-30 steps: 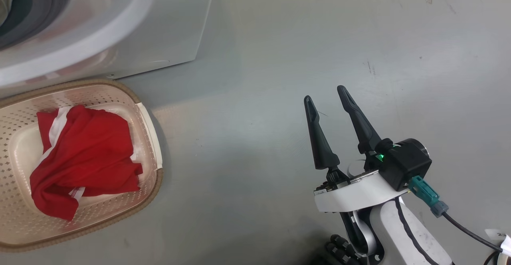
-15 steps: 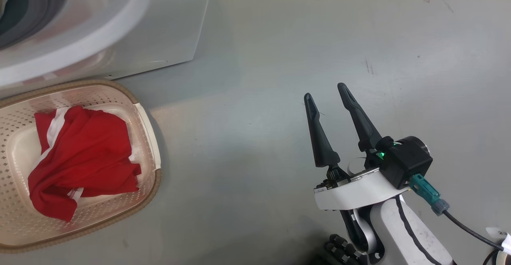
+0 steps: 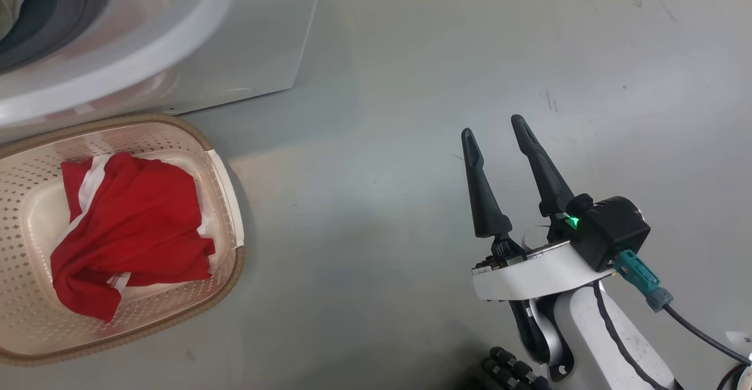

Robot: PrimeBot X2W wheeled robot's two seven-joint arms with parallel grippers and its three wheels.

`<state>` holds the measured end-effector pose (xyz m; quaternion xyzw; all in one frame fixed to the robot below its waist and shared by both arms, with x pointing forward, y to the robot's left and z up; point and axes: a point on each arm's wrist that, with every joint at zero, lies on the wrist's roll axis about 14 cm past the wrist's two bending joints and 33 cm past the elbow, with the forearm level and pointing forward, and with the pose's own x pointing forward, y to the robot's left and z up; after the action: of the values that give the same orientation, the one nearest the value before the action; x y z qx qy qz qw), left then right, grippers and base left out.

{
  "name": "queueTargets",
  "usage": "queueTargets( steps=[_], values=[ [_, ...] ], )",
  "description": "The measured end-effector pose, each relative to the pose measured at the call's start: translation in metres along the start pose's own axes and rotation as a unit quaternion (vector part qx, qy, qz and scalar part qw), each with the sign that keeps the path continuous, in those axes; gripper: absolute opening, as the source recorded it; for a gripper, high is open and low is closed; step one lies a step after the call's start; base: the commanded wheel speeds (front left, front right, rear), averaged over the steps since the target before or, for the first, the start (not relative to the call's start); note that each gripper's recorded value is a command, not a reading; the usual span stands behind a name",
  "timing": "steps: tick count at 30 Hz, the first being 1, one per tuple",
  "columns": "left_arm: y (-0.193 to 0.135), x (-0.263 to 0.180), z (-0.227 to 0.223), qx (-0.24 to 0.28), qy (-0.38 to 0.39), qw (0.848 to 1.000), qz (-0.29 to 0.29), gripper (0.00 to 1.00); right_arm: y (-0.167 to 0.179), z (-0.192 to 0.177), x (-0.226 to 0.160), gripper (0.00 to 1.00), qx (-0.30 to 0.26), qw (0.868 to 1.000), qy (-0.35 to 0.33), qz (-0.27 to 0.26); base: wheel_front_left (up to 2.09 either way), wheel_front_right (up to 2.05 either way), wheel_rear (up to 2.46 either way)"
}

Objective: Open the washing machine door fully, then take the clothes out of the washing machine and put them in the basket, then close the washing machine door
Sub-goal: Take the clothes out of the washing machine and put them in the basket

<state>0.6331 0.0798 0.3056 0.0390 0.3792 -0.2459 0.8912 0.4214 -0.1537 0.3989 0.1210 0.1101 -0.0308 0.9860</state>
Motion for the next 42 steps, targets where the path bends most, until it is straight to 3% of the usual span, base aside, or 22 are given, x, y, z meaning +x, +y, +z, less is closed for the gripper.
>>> queueTargets(
  steps=[8, 20, 32, 42],
  values=[
    [-0.014, -0.012, 0.023, -0.012, -0.068, 0.998, -0.010, 0.00, 0.003, 0.007, 0.003, 1.00, -0.002, 1.000, -0.011, 0.006, 0.00, 0.00, 0.00],
    [-0.010, -0.046, 0.045, -0.036, -0.148, 0.988, 0.006, 0.00, 0.014, 0.016, 0.005, 1.00, -0.012, 0.999, -0.027, 0.024, 0.00, 0.00, 0.00],
    [-0.006, -0.093, 0.043, -0.047, -0.235, 0.970, 0.032, 0.00, 0.027, 0.027, 0.003, 1.00, -0.013, 0.998, -0.043, 0.044, 0.00, 0.00, 0.00],
    [0.000, -0.141, 0.041, -0.052, -0.317, 0.945, 0.061, 0.00, 0.039, 0.037, -0.004, 1.00, -0.008, 0.997, -0.056, 0.060, 0.00, 0.00, 0.00]
  ],
)
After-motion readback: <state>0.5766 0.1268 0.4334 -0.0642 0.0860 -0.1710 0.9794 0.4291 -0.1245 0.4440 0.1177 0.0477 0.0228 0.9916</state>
